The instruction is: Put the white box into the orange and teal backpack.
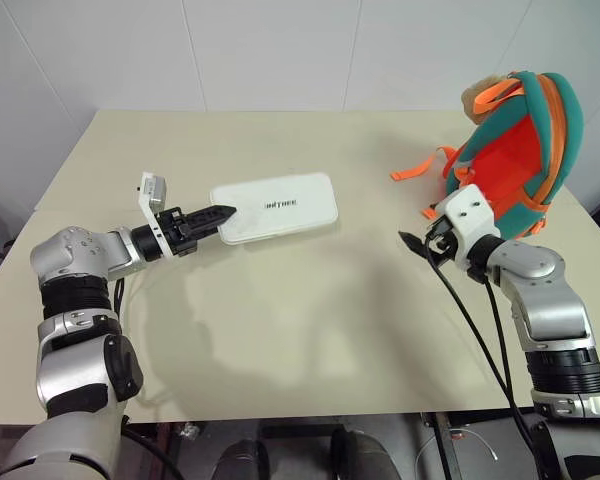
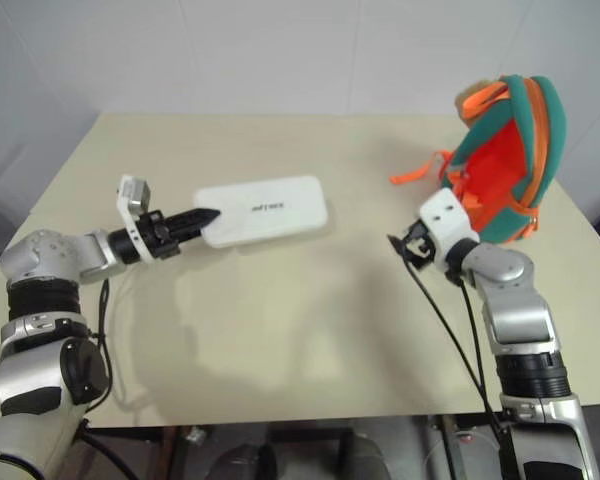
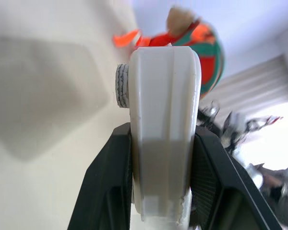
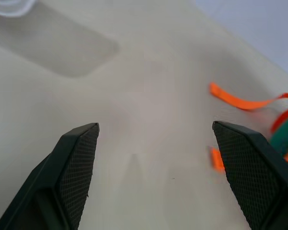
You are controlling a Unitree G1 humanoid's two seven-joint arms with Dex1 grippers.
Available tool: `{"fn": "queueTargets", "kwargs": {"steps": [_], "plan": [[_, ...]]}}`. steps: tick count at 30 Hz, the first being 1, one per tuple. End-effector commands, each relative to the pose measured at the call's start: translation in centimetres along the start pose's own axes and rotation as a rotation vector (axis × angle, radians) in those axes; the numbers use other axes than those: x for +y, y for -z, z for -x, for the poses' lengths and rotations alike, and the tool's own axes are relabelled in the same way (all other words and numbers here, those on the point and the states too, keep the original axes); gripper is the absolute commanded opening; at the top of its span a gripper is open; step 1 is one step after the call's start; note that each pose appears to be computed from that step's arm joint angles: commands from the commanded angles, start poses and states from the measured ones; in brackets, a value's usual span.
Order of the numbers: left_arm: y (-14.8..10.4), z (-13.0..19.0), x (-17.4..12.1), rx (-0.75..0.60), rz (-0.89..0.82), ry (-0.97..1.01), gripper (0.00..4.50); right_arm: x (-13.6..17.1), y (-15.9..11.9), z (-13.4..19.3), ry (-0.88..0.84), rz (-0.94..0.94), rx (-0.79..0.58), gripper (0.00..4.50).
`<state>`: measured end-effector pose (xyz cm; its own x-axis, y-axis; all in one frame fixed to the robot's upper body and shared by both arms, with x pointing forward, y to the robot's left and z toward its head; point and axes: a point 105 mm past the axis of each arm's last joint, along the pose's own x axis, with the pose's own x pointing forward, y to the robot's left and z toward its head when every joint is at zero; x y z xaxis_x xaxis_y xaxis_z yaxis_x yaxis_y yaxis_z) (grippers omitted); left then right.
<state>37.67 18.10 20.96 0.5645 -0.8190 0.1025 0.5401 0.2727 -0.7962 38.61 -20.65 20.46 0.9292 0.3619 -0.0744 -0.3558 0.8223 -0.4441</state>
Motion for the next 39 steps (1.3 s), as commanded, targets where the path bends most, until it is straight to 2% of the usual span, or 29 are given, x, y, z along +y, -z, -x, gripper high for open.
{"fn": "queueTargets", "kwargs": {"steps": [1,7,10,17,20,24,32,39], "plan": [[-0.3,-0.1,-2.0,-0.058,0.021,0.079,1.26,-3.4,-0.7,0.1,0.176,-0.052,-0.037,4.5],[1.5,-0.8,-2.4,-0.062,0.105,0.103,1.26,-7.7,-0.8,-0.2,0.428,-0.115,-0.076,4.5],[2.0,-0.9,-2.7,-0.063,0.123,0.107,1.26,-9.0,-0.6,-0.2,0.499,-0.13,-0.074,4.5],[3.3,-1.1,-3.0,-0.068,0.113,0.11,1.26,-8.9,-1.0,1.2,0.461,-0.142,-0.113,4.5],[3.9,-1.0,-2.7,-0.065,0.119,0.101,1.26,-7.9,-1.4,1.9,0.383,-0.154,-0.125,4.5],[4.0,-0.7,-2.8,-0.066,0.123,0.106,1.26,-6.6,-2.2,4.8,0.28,-0.14,-0.109,4.5],[4.2,-0.5,-2.5,-0.043,0.151,0.107,1.26,-8.6,-2.3,9.3,0.4,-0.111,-0.054,4.5],[4.6,-0.8,-2.7,-0.018,0.159,0.116,1.26,-9.4,-1.8,9.3,0.475,-0.138,-0.055,4.5]]}}
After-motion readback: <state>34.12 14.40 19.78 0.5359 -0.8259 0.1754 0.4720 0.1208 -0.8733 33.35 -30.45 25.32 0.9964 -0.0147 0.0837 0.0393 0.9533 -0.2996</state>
